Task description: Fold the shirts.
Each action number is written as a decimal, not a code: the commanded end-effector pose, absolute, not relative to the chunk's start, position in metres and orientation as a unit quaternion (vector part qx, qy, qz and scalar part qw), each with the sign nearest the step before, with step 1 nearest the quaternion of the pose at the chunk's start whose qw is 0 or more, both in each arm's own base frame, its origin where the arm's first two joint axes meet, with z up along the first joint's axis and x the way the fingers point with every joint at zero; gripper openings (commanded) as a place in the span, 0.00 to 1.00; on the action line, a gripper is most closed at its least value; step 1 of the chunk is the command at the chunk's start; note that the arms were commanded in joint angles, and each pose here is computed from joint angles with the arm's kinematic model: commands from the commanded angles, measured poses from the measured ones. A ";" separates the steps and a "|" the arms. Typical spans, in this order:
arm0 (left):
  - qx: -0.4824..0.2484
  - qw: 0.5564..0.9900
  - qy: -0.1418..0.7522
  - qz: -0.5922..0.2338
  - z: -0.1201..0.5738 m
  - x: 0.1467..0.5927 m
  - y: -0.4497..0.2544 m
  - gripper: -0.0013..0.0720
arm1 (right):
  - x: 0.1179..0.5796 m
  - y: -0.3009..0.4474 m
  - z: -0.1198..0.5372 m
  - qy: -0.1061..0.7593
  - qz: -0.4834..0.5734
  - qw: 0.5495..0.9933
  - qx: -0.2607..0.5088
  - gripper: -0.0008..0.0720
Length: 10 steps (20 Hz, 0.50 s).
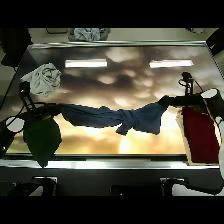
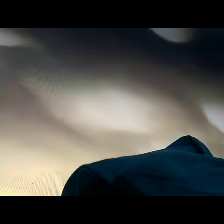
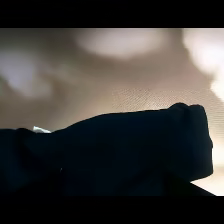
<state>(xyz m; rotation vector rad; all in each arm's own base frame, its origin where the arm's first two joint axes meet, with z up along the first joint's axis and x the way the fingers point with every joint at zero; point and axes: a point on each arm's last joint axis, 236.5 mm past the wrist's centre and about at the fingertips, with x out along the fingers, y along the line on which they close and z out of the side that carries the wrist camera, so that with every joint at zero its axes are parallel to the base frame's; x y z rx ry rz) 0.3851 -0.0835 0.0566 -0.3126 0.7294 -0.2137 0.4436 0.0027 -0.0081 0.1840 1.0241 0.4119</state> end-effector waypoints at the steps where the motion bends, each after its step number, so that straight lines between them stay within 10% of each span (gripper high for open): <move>1: -0.154 0.917 0.353 -0.107 0.057 0.386 -0.087 0.06 | 0.370 -0.022 -0.027 0.620 0.205 0.758 0.001 0.97; 4: -0.154 0.914 0.358 -0.110 0.055 0.383 -0.089 0.06 | 0.318 0.008 -0.057 0.675 0.238 0.695 0.069 0.97; 10: -0.153 0.905 0.379 -0.117 0.048 0.375 -0.093 0.06 | 0.315 0.057 -0.096 0.632 0.223 0.710 0.216 0.98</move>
